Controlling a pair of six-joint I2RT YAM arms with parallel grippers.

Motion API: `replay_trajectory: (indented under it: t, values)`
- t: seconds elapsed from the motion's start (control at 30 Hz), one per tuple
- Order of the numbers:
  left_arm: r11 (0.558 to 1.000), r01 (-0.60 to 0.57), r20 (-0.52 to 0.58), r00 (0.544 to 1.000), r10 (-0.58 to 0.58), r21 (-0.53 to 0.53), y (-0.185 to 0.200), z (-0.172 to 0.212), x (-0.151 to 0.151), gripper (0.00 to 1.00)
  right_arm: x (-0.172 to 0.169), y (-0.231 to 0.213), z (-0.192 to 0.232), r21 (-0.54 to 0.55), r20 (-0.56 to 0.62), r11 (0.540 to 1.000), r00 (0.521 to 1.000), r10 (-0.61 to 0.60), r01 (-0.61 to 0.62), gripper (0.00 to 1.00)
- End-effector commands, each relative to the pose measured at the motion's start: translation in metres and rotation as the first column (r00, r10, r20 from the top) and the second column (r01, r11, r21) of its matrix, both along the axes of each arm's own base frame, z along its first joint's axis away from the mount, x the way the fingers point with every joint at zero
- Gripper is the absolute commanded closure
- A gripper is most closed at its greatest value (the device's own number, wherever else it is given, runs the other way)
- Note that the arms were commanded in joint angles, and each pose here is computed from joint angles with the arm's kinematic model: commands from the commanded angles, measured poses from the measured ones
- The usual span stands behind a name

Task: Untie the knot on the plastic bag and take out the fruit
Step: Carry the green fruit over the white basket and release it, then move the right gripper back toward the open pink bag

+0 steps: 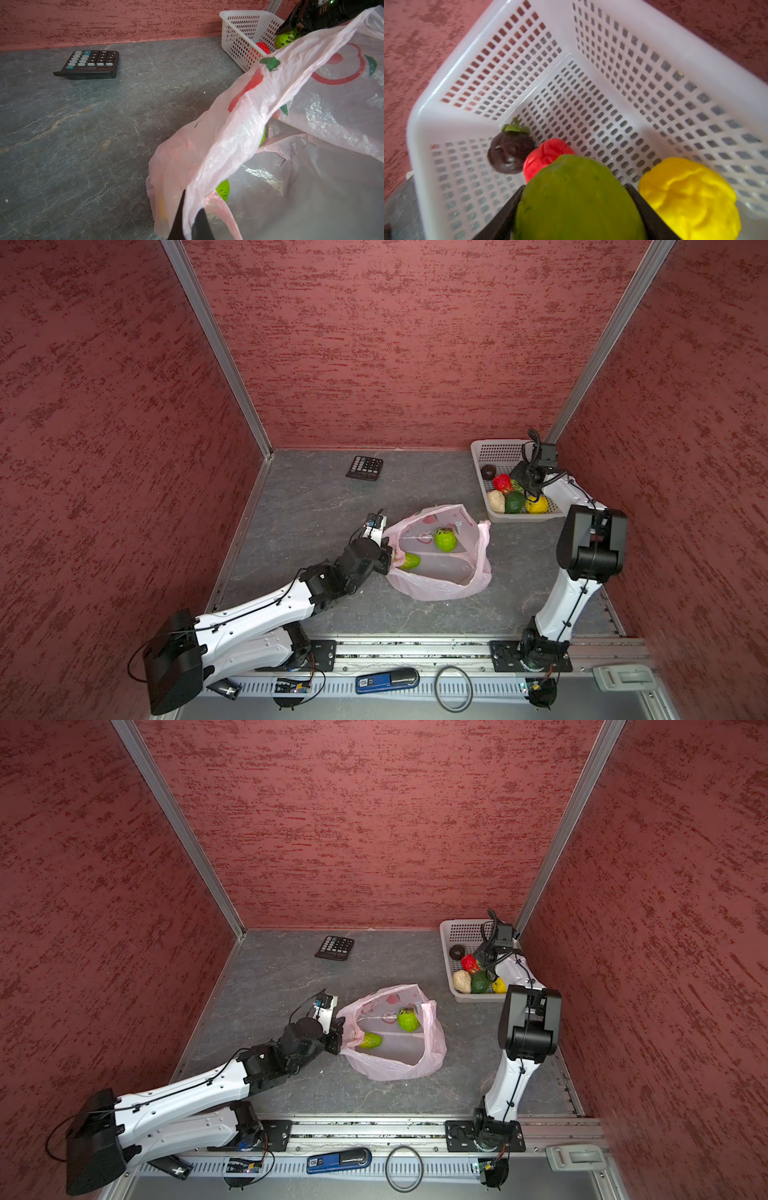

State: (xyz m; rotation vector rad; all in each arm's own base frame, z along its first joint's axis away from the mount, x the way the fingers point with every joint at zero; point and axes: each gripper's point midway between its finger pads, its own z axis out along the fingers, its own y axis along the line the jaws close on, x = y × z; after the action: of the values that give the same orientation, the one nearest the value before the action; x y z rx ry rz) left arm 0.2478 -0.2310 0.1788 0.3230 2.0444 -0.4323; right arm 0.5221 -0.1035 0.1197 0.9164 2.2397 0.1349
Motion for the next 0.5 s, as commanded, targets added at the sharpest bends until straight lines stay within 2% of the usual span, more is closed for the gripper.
replay_trajectory:
  t: [0.0, 0.13, 0.2, 0.47]
  values:
    - [1.000, 0.006, 0.022, 1.000, -0.005, -0.028, -0.002, 0.015, 0.002, 1.00, 0.014, -0.009, 0.007, -0.028, 0.005, 0.999, 1.000, 0.022, -0.022, 0.29]
    - [0.999, 0.004, 0.025, 1.000, -0.003, -0.033, -0.003, 0.016, 0.004, 1.00, 0.016, -0.015, -0.002, -0.050, -0.035, 0.999, 0.999, 0.014, -0.015, 0.13]
    - [0.999, 0.004, 0.025, 1.000, -0.003, -0.035, -0.003, 0.017, 0.004, 1.00, 0.015, -0.015, -0.001, -0.052, -0.037, 0.999, 0.999, 0.008, -0.010, 0.10]
    - [0.999, 0.003, 0.034, 0.999, -0.002, -0.041, -0.004, 0.020, 0.005, 1.00, 0.007, -0.011, 0.013, -0.052, -0.015, 0.999, 1.000, 0.013, -0.014, 0.07]
